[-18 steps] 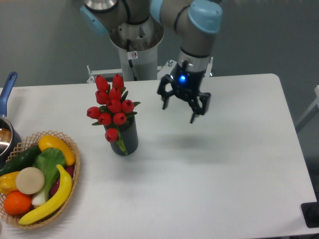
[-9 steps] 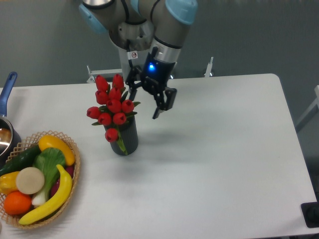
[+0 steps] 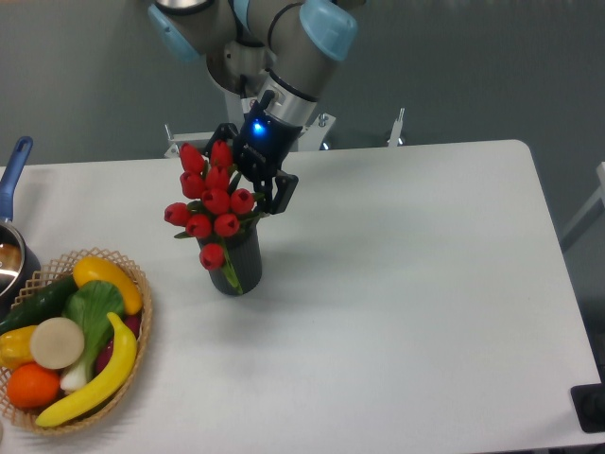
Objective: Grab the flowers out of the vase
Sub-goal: 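Lower the gripper around the tulip stems and close it, then lift the gripped tulips straight up out of the black vase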
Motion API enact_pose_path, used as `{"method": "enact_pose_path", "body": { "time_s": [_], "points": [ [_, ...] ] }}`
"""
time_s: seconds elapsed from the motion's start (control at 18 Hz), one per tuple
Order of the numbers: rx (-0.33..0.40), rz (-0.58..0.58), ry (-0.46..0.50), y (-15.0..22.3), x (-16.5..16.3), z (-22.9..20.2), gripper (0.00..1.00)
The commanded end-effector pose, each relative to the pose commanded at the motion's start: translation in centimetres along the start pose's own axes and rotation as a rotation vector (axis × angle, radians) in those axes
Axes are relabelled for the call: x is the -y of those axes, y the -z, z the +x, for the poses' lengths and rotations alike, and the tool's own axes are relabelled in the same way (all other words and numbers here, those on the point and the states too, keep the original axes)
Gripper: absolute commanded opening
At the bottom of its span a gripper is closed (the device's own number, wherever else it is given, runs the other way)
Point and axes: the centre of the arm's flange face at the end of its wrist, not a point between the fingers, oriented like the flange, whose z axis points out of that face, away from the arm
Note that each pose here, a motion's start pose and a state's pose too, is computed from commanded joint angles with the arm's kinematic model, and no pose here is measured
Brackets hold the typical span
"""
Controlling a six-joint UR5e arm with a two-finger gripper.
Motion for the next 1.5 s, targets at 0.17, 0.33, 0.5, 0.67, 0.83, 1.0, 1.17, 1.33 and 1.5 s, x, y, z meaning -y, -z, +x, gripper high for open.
{"method": "enact_pose_path", "body": {
  "time_s": [0.17, 0.33, 0.5, 0.67, 0.83, 1.0, 1.17, 1.33, 1.5],
  "points": [
    [-0.009, 0.035, 0.005, 0.0, 0.1, 0.0, 1.0],
    [-0.014, 0.051, 0.0, -0.1, 0.0, 0.1, 0.82],
    [-0.011, 0.066, 0.003, 0.2, -0.6, -0.3, 0.26],
    [-0.012, 0.104, 0.033, 0.5, -1.2, -0.5, 0.0],
    [-0.001, 0.105, 0.043, 0.9, -1.4, -0.9, 0.0],
    [0.003, 0.108, 0.042, 1.2, -1.3, -0.8, 0.0],
    [0.018, 0.136, 0.069, 2.3, -0.2, -0.2, 0.0],
    [0.036, 0.162, 0.092, 3.6, 0.9, 0.2, 0.0],
    [0.055, 0.196, 0.135, 5.3, 2.6, 0.2, 0.0]
  ]
}}
